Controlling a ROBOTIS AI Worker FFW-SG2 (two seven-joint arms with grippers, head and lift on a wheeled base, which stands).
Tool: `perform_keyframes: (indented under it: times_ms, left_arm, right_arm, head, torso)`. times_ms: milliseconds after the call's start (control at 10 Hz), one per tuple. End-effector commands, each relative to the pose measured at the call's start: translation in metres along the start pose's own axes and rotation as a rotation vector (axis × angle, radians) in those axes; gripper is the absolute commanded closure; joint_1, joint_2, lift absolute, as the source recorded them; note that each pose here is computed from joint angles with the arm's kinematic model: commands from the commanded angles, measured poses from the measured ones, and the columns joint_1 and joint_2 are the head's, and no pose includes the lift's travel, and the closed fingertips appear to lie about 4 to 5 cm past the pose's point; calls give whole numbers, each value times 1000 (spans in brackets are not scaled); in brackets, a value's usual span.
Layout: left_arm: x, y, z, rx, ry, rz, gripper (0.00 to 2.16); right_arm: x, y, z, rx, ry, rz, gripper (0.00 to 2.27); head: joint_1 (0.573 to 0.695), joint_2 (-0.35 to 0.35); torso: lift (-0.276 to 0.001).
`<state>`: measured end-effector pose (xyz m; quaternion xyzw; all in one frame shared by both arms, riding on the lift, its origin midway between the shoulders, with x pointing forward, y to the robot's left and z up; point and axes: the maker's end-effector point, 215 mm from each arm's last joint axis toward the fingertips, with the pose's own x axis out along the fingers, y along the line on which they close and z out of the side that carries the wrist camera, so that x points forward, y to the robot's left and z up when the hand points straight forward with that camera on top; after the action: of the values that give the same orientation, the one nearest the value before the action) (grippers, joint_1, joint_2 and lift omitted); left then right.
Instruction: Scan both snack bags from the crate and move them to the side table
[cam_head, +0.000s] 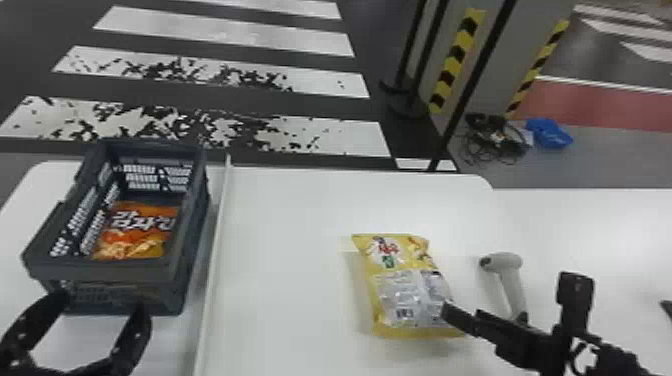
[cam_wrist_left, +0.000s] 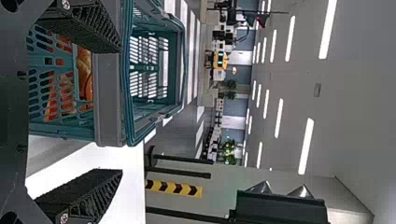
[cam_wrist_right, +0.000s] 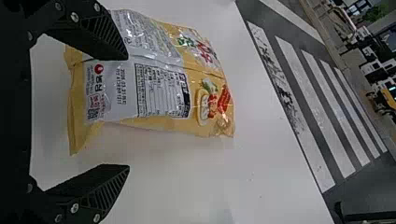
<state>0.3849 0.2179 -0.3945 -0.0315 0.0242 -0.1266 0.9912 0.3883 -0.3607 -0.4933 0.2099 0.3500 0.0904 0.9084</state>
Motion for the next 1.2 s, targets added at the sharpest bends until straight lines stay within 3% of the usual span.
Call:
perform_keyframes:
  times_ms: [0,200,300,400,500,600,1100]
  left_arm:
    - [0,0,0,0,-1,-1,80]
    - [0,0,0,-1,-1,0,80]
    - [0,0,-1,0,3,1,80]
    - [0,0,-2,0,5,3,80]
    - [0,1,-1,0,3,3,80]
    - [0,0,-1,-1,3,4,80]
    - [0,0,1,-3,-1,3,80]
  right_arm:
    - [9,0,-6,19,20,16,181]
    - [22,-5,-15,41,50,23,265]
    - [22,-5,-17,39,56,34,883]
    - [21,-7,-19,36,66,26,1767]
    - [18,-8,-18,38,65,21,2132]
    - [14,-10,-14,34,58,17,2253]
    - [-27,16,40,-8,-71,60,2253]
  head:
    - [695,-211]
    - [695,-199]
    - [695,-196]
    - [695,-194]
    - [695,-194]
    - [695,-198]
    - [695,-209]
  torso:
    - [-99]
    - [-99]
    - [-99]
    - [-99]
    - [-99]
    - [-99]
    - [-99]
